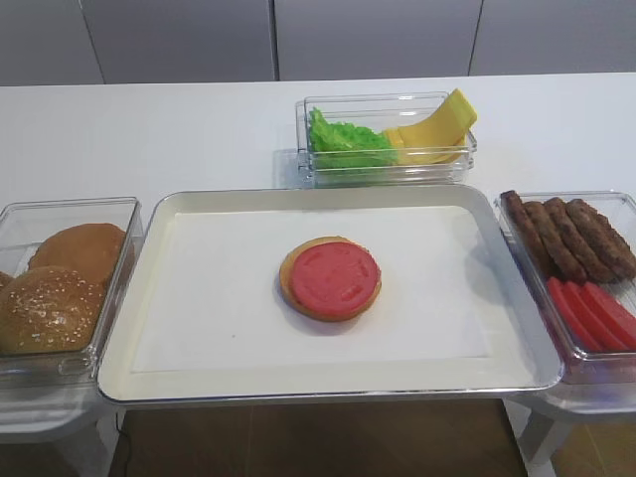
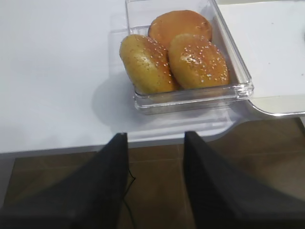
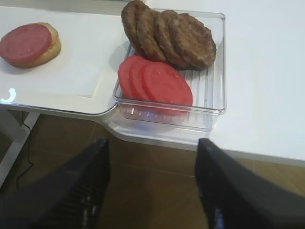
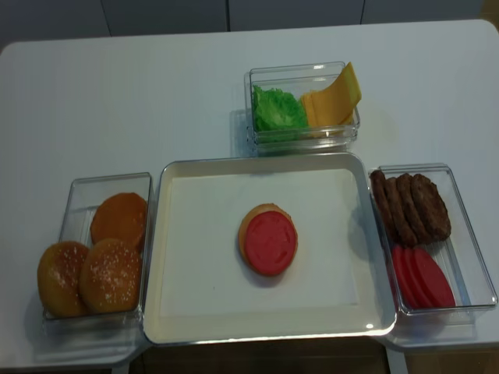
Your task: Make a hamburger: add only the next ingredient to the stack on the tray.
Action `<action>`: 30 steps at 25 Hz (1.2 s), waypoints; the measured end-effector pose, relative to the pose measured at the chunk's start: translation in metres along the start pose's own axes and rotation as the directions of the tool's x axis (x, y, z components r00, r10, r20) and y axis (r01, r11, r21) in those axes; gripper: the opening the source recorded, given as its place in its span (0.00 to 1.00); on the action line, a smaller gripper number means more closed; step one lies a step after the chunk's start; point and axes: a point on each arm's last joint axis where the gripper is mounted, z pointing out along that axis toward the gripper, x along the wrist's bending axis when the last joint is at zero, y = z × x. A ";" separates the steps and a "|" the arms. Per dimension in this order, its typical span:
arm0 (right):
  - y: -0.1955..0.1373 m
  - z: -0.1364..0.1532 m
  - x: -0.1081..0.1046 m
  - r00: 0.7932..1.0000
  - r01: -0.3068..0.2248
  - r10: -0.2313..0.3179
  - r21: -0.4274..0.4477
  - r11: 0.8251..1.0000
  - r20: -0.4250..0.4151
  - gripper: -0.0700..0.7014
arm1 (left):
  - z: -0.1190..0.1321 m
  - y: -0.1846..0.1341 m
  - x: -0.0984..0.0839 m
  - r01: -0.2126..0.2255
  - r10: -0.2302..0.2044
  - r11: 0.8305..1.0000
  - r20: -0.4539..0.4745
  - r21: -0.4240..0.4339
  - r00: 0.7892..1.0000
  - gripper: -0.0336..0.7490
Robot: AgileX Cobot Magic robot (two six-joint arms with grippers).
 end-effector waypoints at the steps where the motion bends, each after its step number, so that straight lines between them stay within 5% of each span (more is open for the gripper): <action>1: 0.000 0.000 0.000 1.000 0.000 0.000 -0.002 1.000 0.000 0.65 | 0.000 0.000 0.000 0.000 0.000 1.000 0.000 0.000 1.000 0.41; 30: 0.000 0.000 0.001 0.997 -0.042 0.043 -0.007 0.999 0.064 0.59 | 0.000 0.000 0.000 0.000 0.000 1.000 0.000 0.000 1.000 0.41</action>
